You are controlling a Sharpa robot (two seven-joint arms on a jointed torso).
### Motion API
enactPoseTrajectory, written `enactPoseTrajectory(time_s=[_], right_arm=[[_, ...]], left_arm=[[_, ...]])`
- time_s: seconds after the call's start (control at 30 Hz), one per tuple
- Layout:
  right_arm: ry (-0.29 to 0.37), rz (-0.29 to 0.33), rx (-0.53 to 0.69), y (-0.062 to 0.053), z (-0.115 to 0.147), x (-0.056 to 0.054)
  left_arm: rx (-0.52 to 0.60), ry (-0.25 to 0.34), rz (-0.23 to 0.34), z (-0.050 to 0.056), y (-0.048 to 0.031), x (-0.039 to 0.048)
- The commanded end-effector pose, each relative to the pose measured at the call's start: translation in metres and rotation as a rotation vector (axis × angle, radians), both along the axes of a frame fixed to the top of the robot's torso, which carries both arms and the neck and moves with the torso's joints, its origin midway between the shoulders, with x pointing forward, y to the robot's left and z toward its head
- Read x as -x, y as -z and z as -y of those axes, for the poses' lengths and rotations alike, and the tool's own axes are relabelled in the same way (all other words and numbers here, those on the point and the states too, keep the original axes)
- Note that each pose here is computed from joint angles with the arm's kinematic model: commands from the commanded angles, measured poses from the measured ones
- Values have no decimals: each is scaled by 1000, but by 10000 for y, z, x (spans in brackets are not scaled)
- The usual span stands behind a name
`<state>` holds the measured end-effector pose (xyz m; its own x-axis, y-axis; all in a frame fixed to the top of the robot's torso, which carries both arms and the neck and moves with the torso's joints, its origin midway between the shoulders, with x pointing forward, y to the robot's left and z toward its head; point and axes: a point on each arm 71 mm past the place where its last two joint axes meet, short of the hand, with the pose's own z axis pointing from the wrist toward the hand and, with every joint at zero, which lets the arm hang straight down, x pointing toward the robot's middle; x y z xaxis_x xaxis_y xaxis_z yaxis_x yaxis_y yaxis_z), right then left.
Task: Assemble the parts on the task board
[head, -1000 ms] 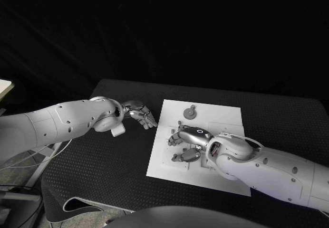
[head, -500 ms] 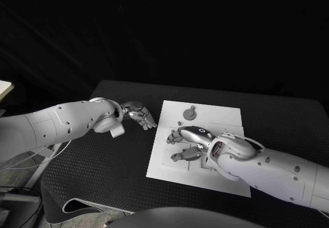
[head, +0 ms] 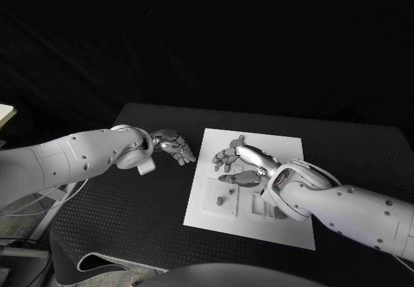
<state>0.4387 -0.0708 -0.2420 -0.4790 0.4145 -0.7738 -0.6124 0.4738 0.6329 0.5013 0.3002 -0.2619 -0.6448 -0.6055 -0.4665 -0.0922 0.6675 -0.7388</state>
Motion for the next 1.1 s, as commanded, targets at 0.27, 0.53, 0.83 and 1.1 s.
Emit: enactPoseTrajectory(time_s=[0.27, 0.53, 0.83, 1.1], right_arm=[[-17, -156, -127, -19, 63, -40], [35, -208, -146, -56, 187, -134], [119, -270, -136, -111, 427, -281], [148, -260, -67, -196, 725, -363]], left_arm=[[4, 2, 5, -1, -4, -14], [3, -2, 4, -10, 0, -27], [4, -5, 1, -15, 9, -40], [5, -10, -3, -18, 34, -53]])
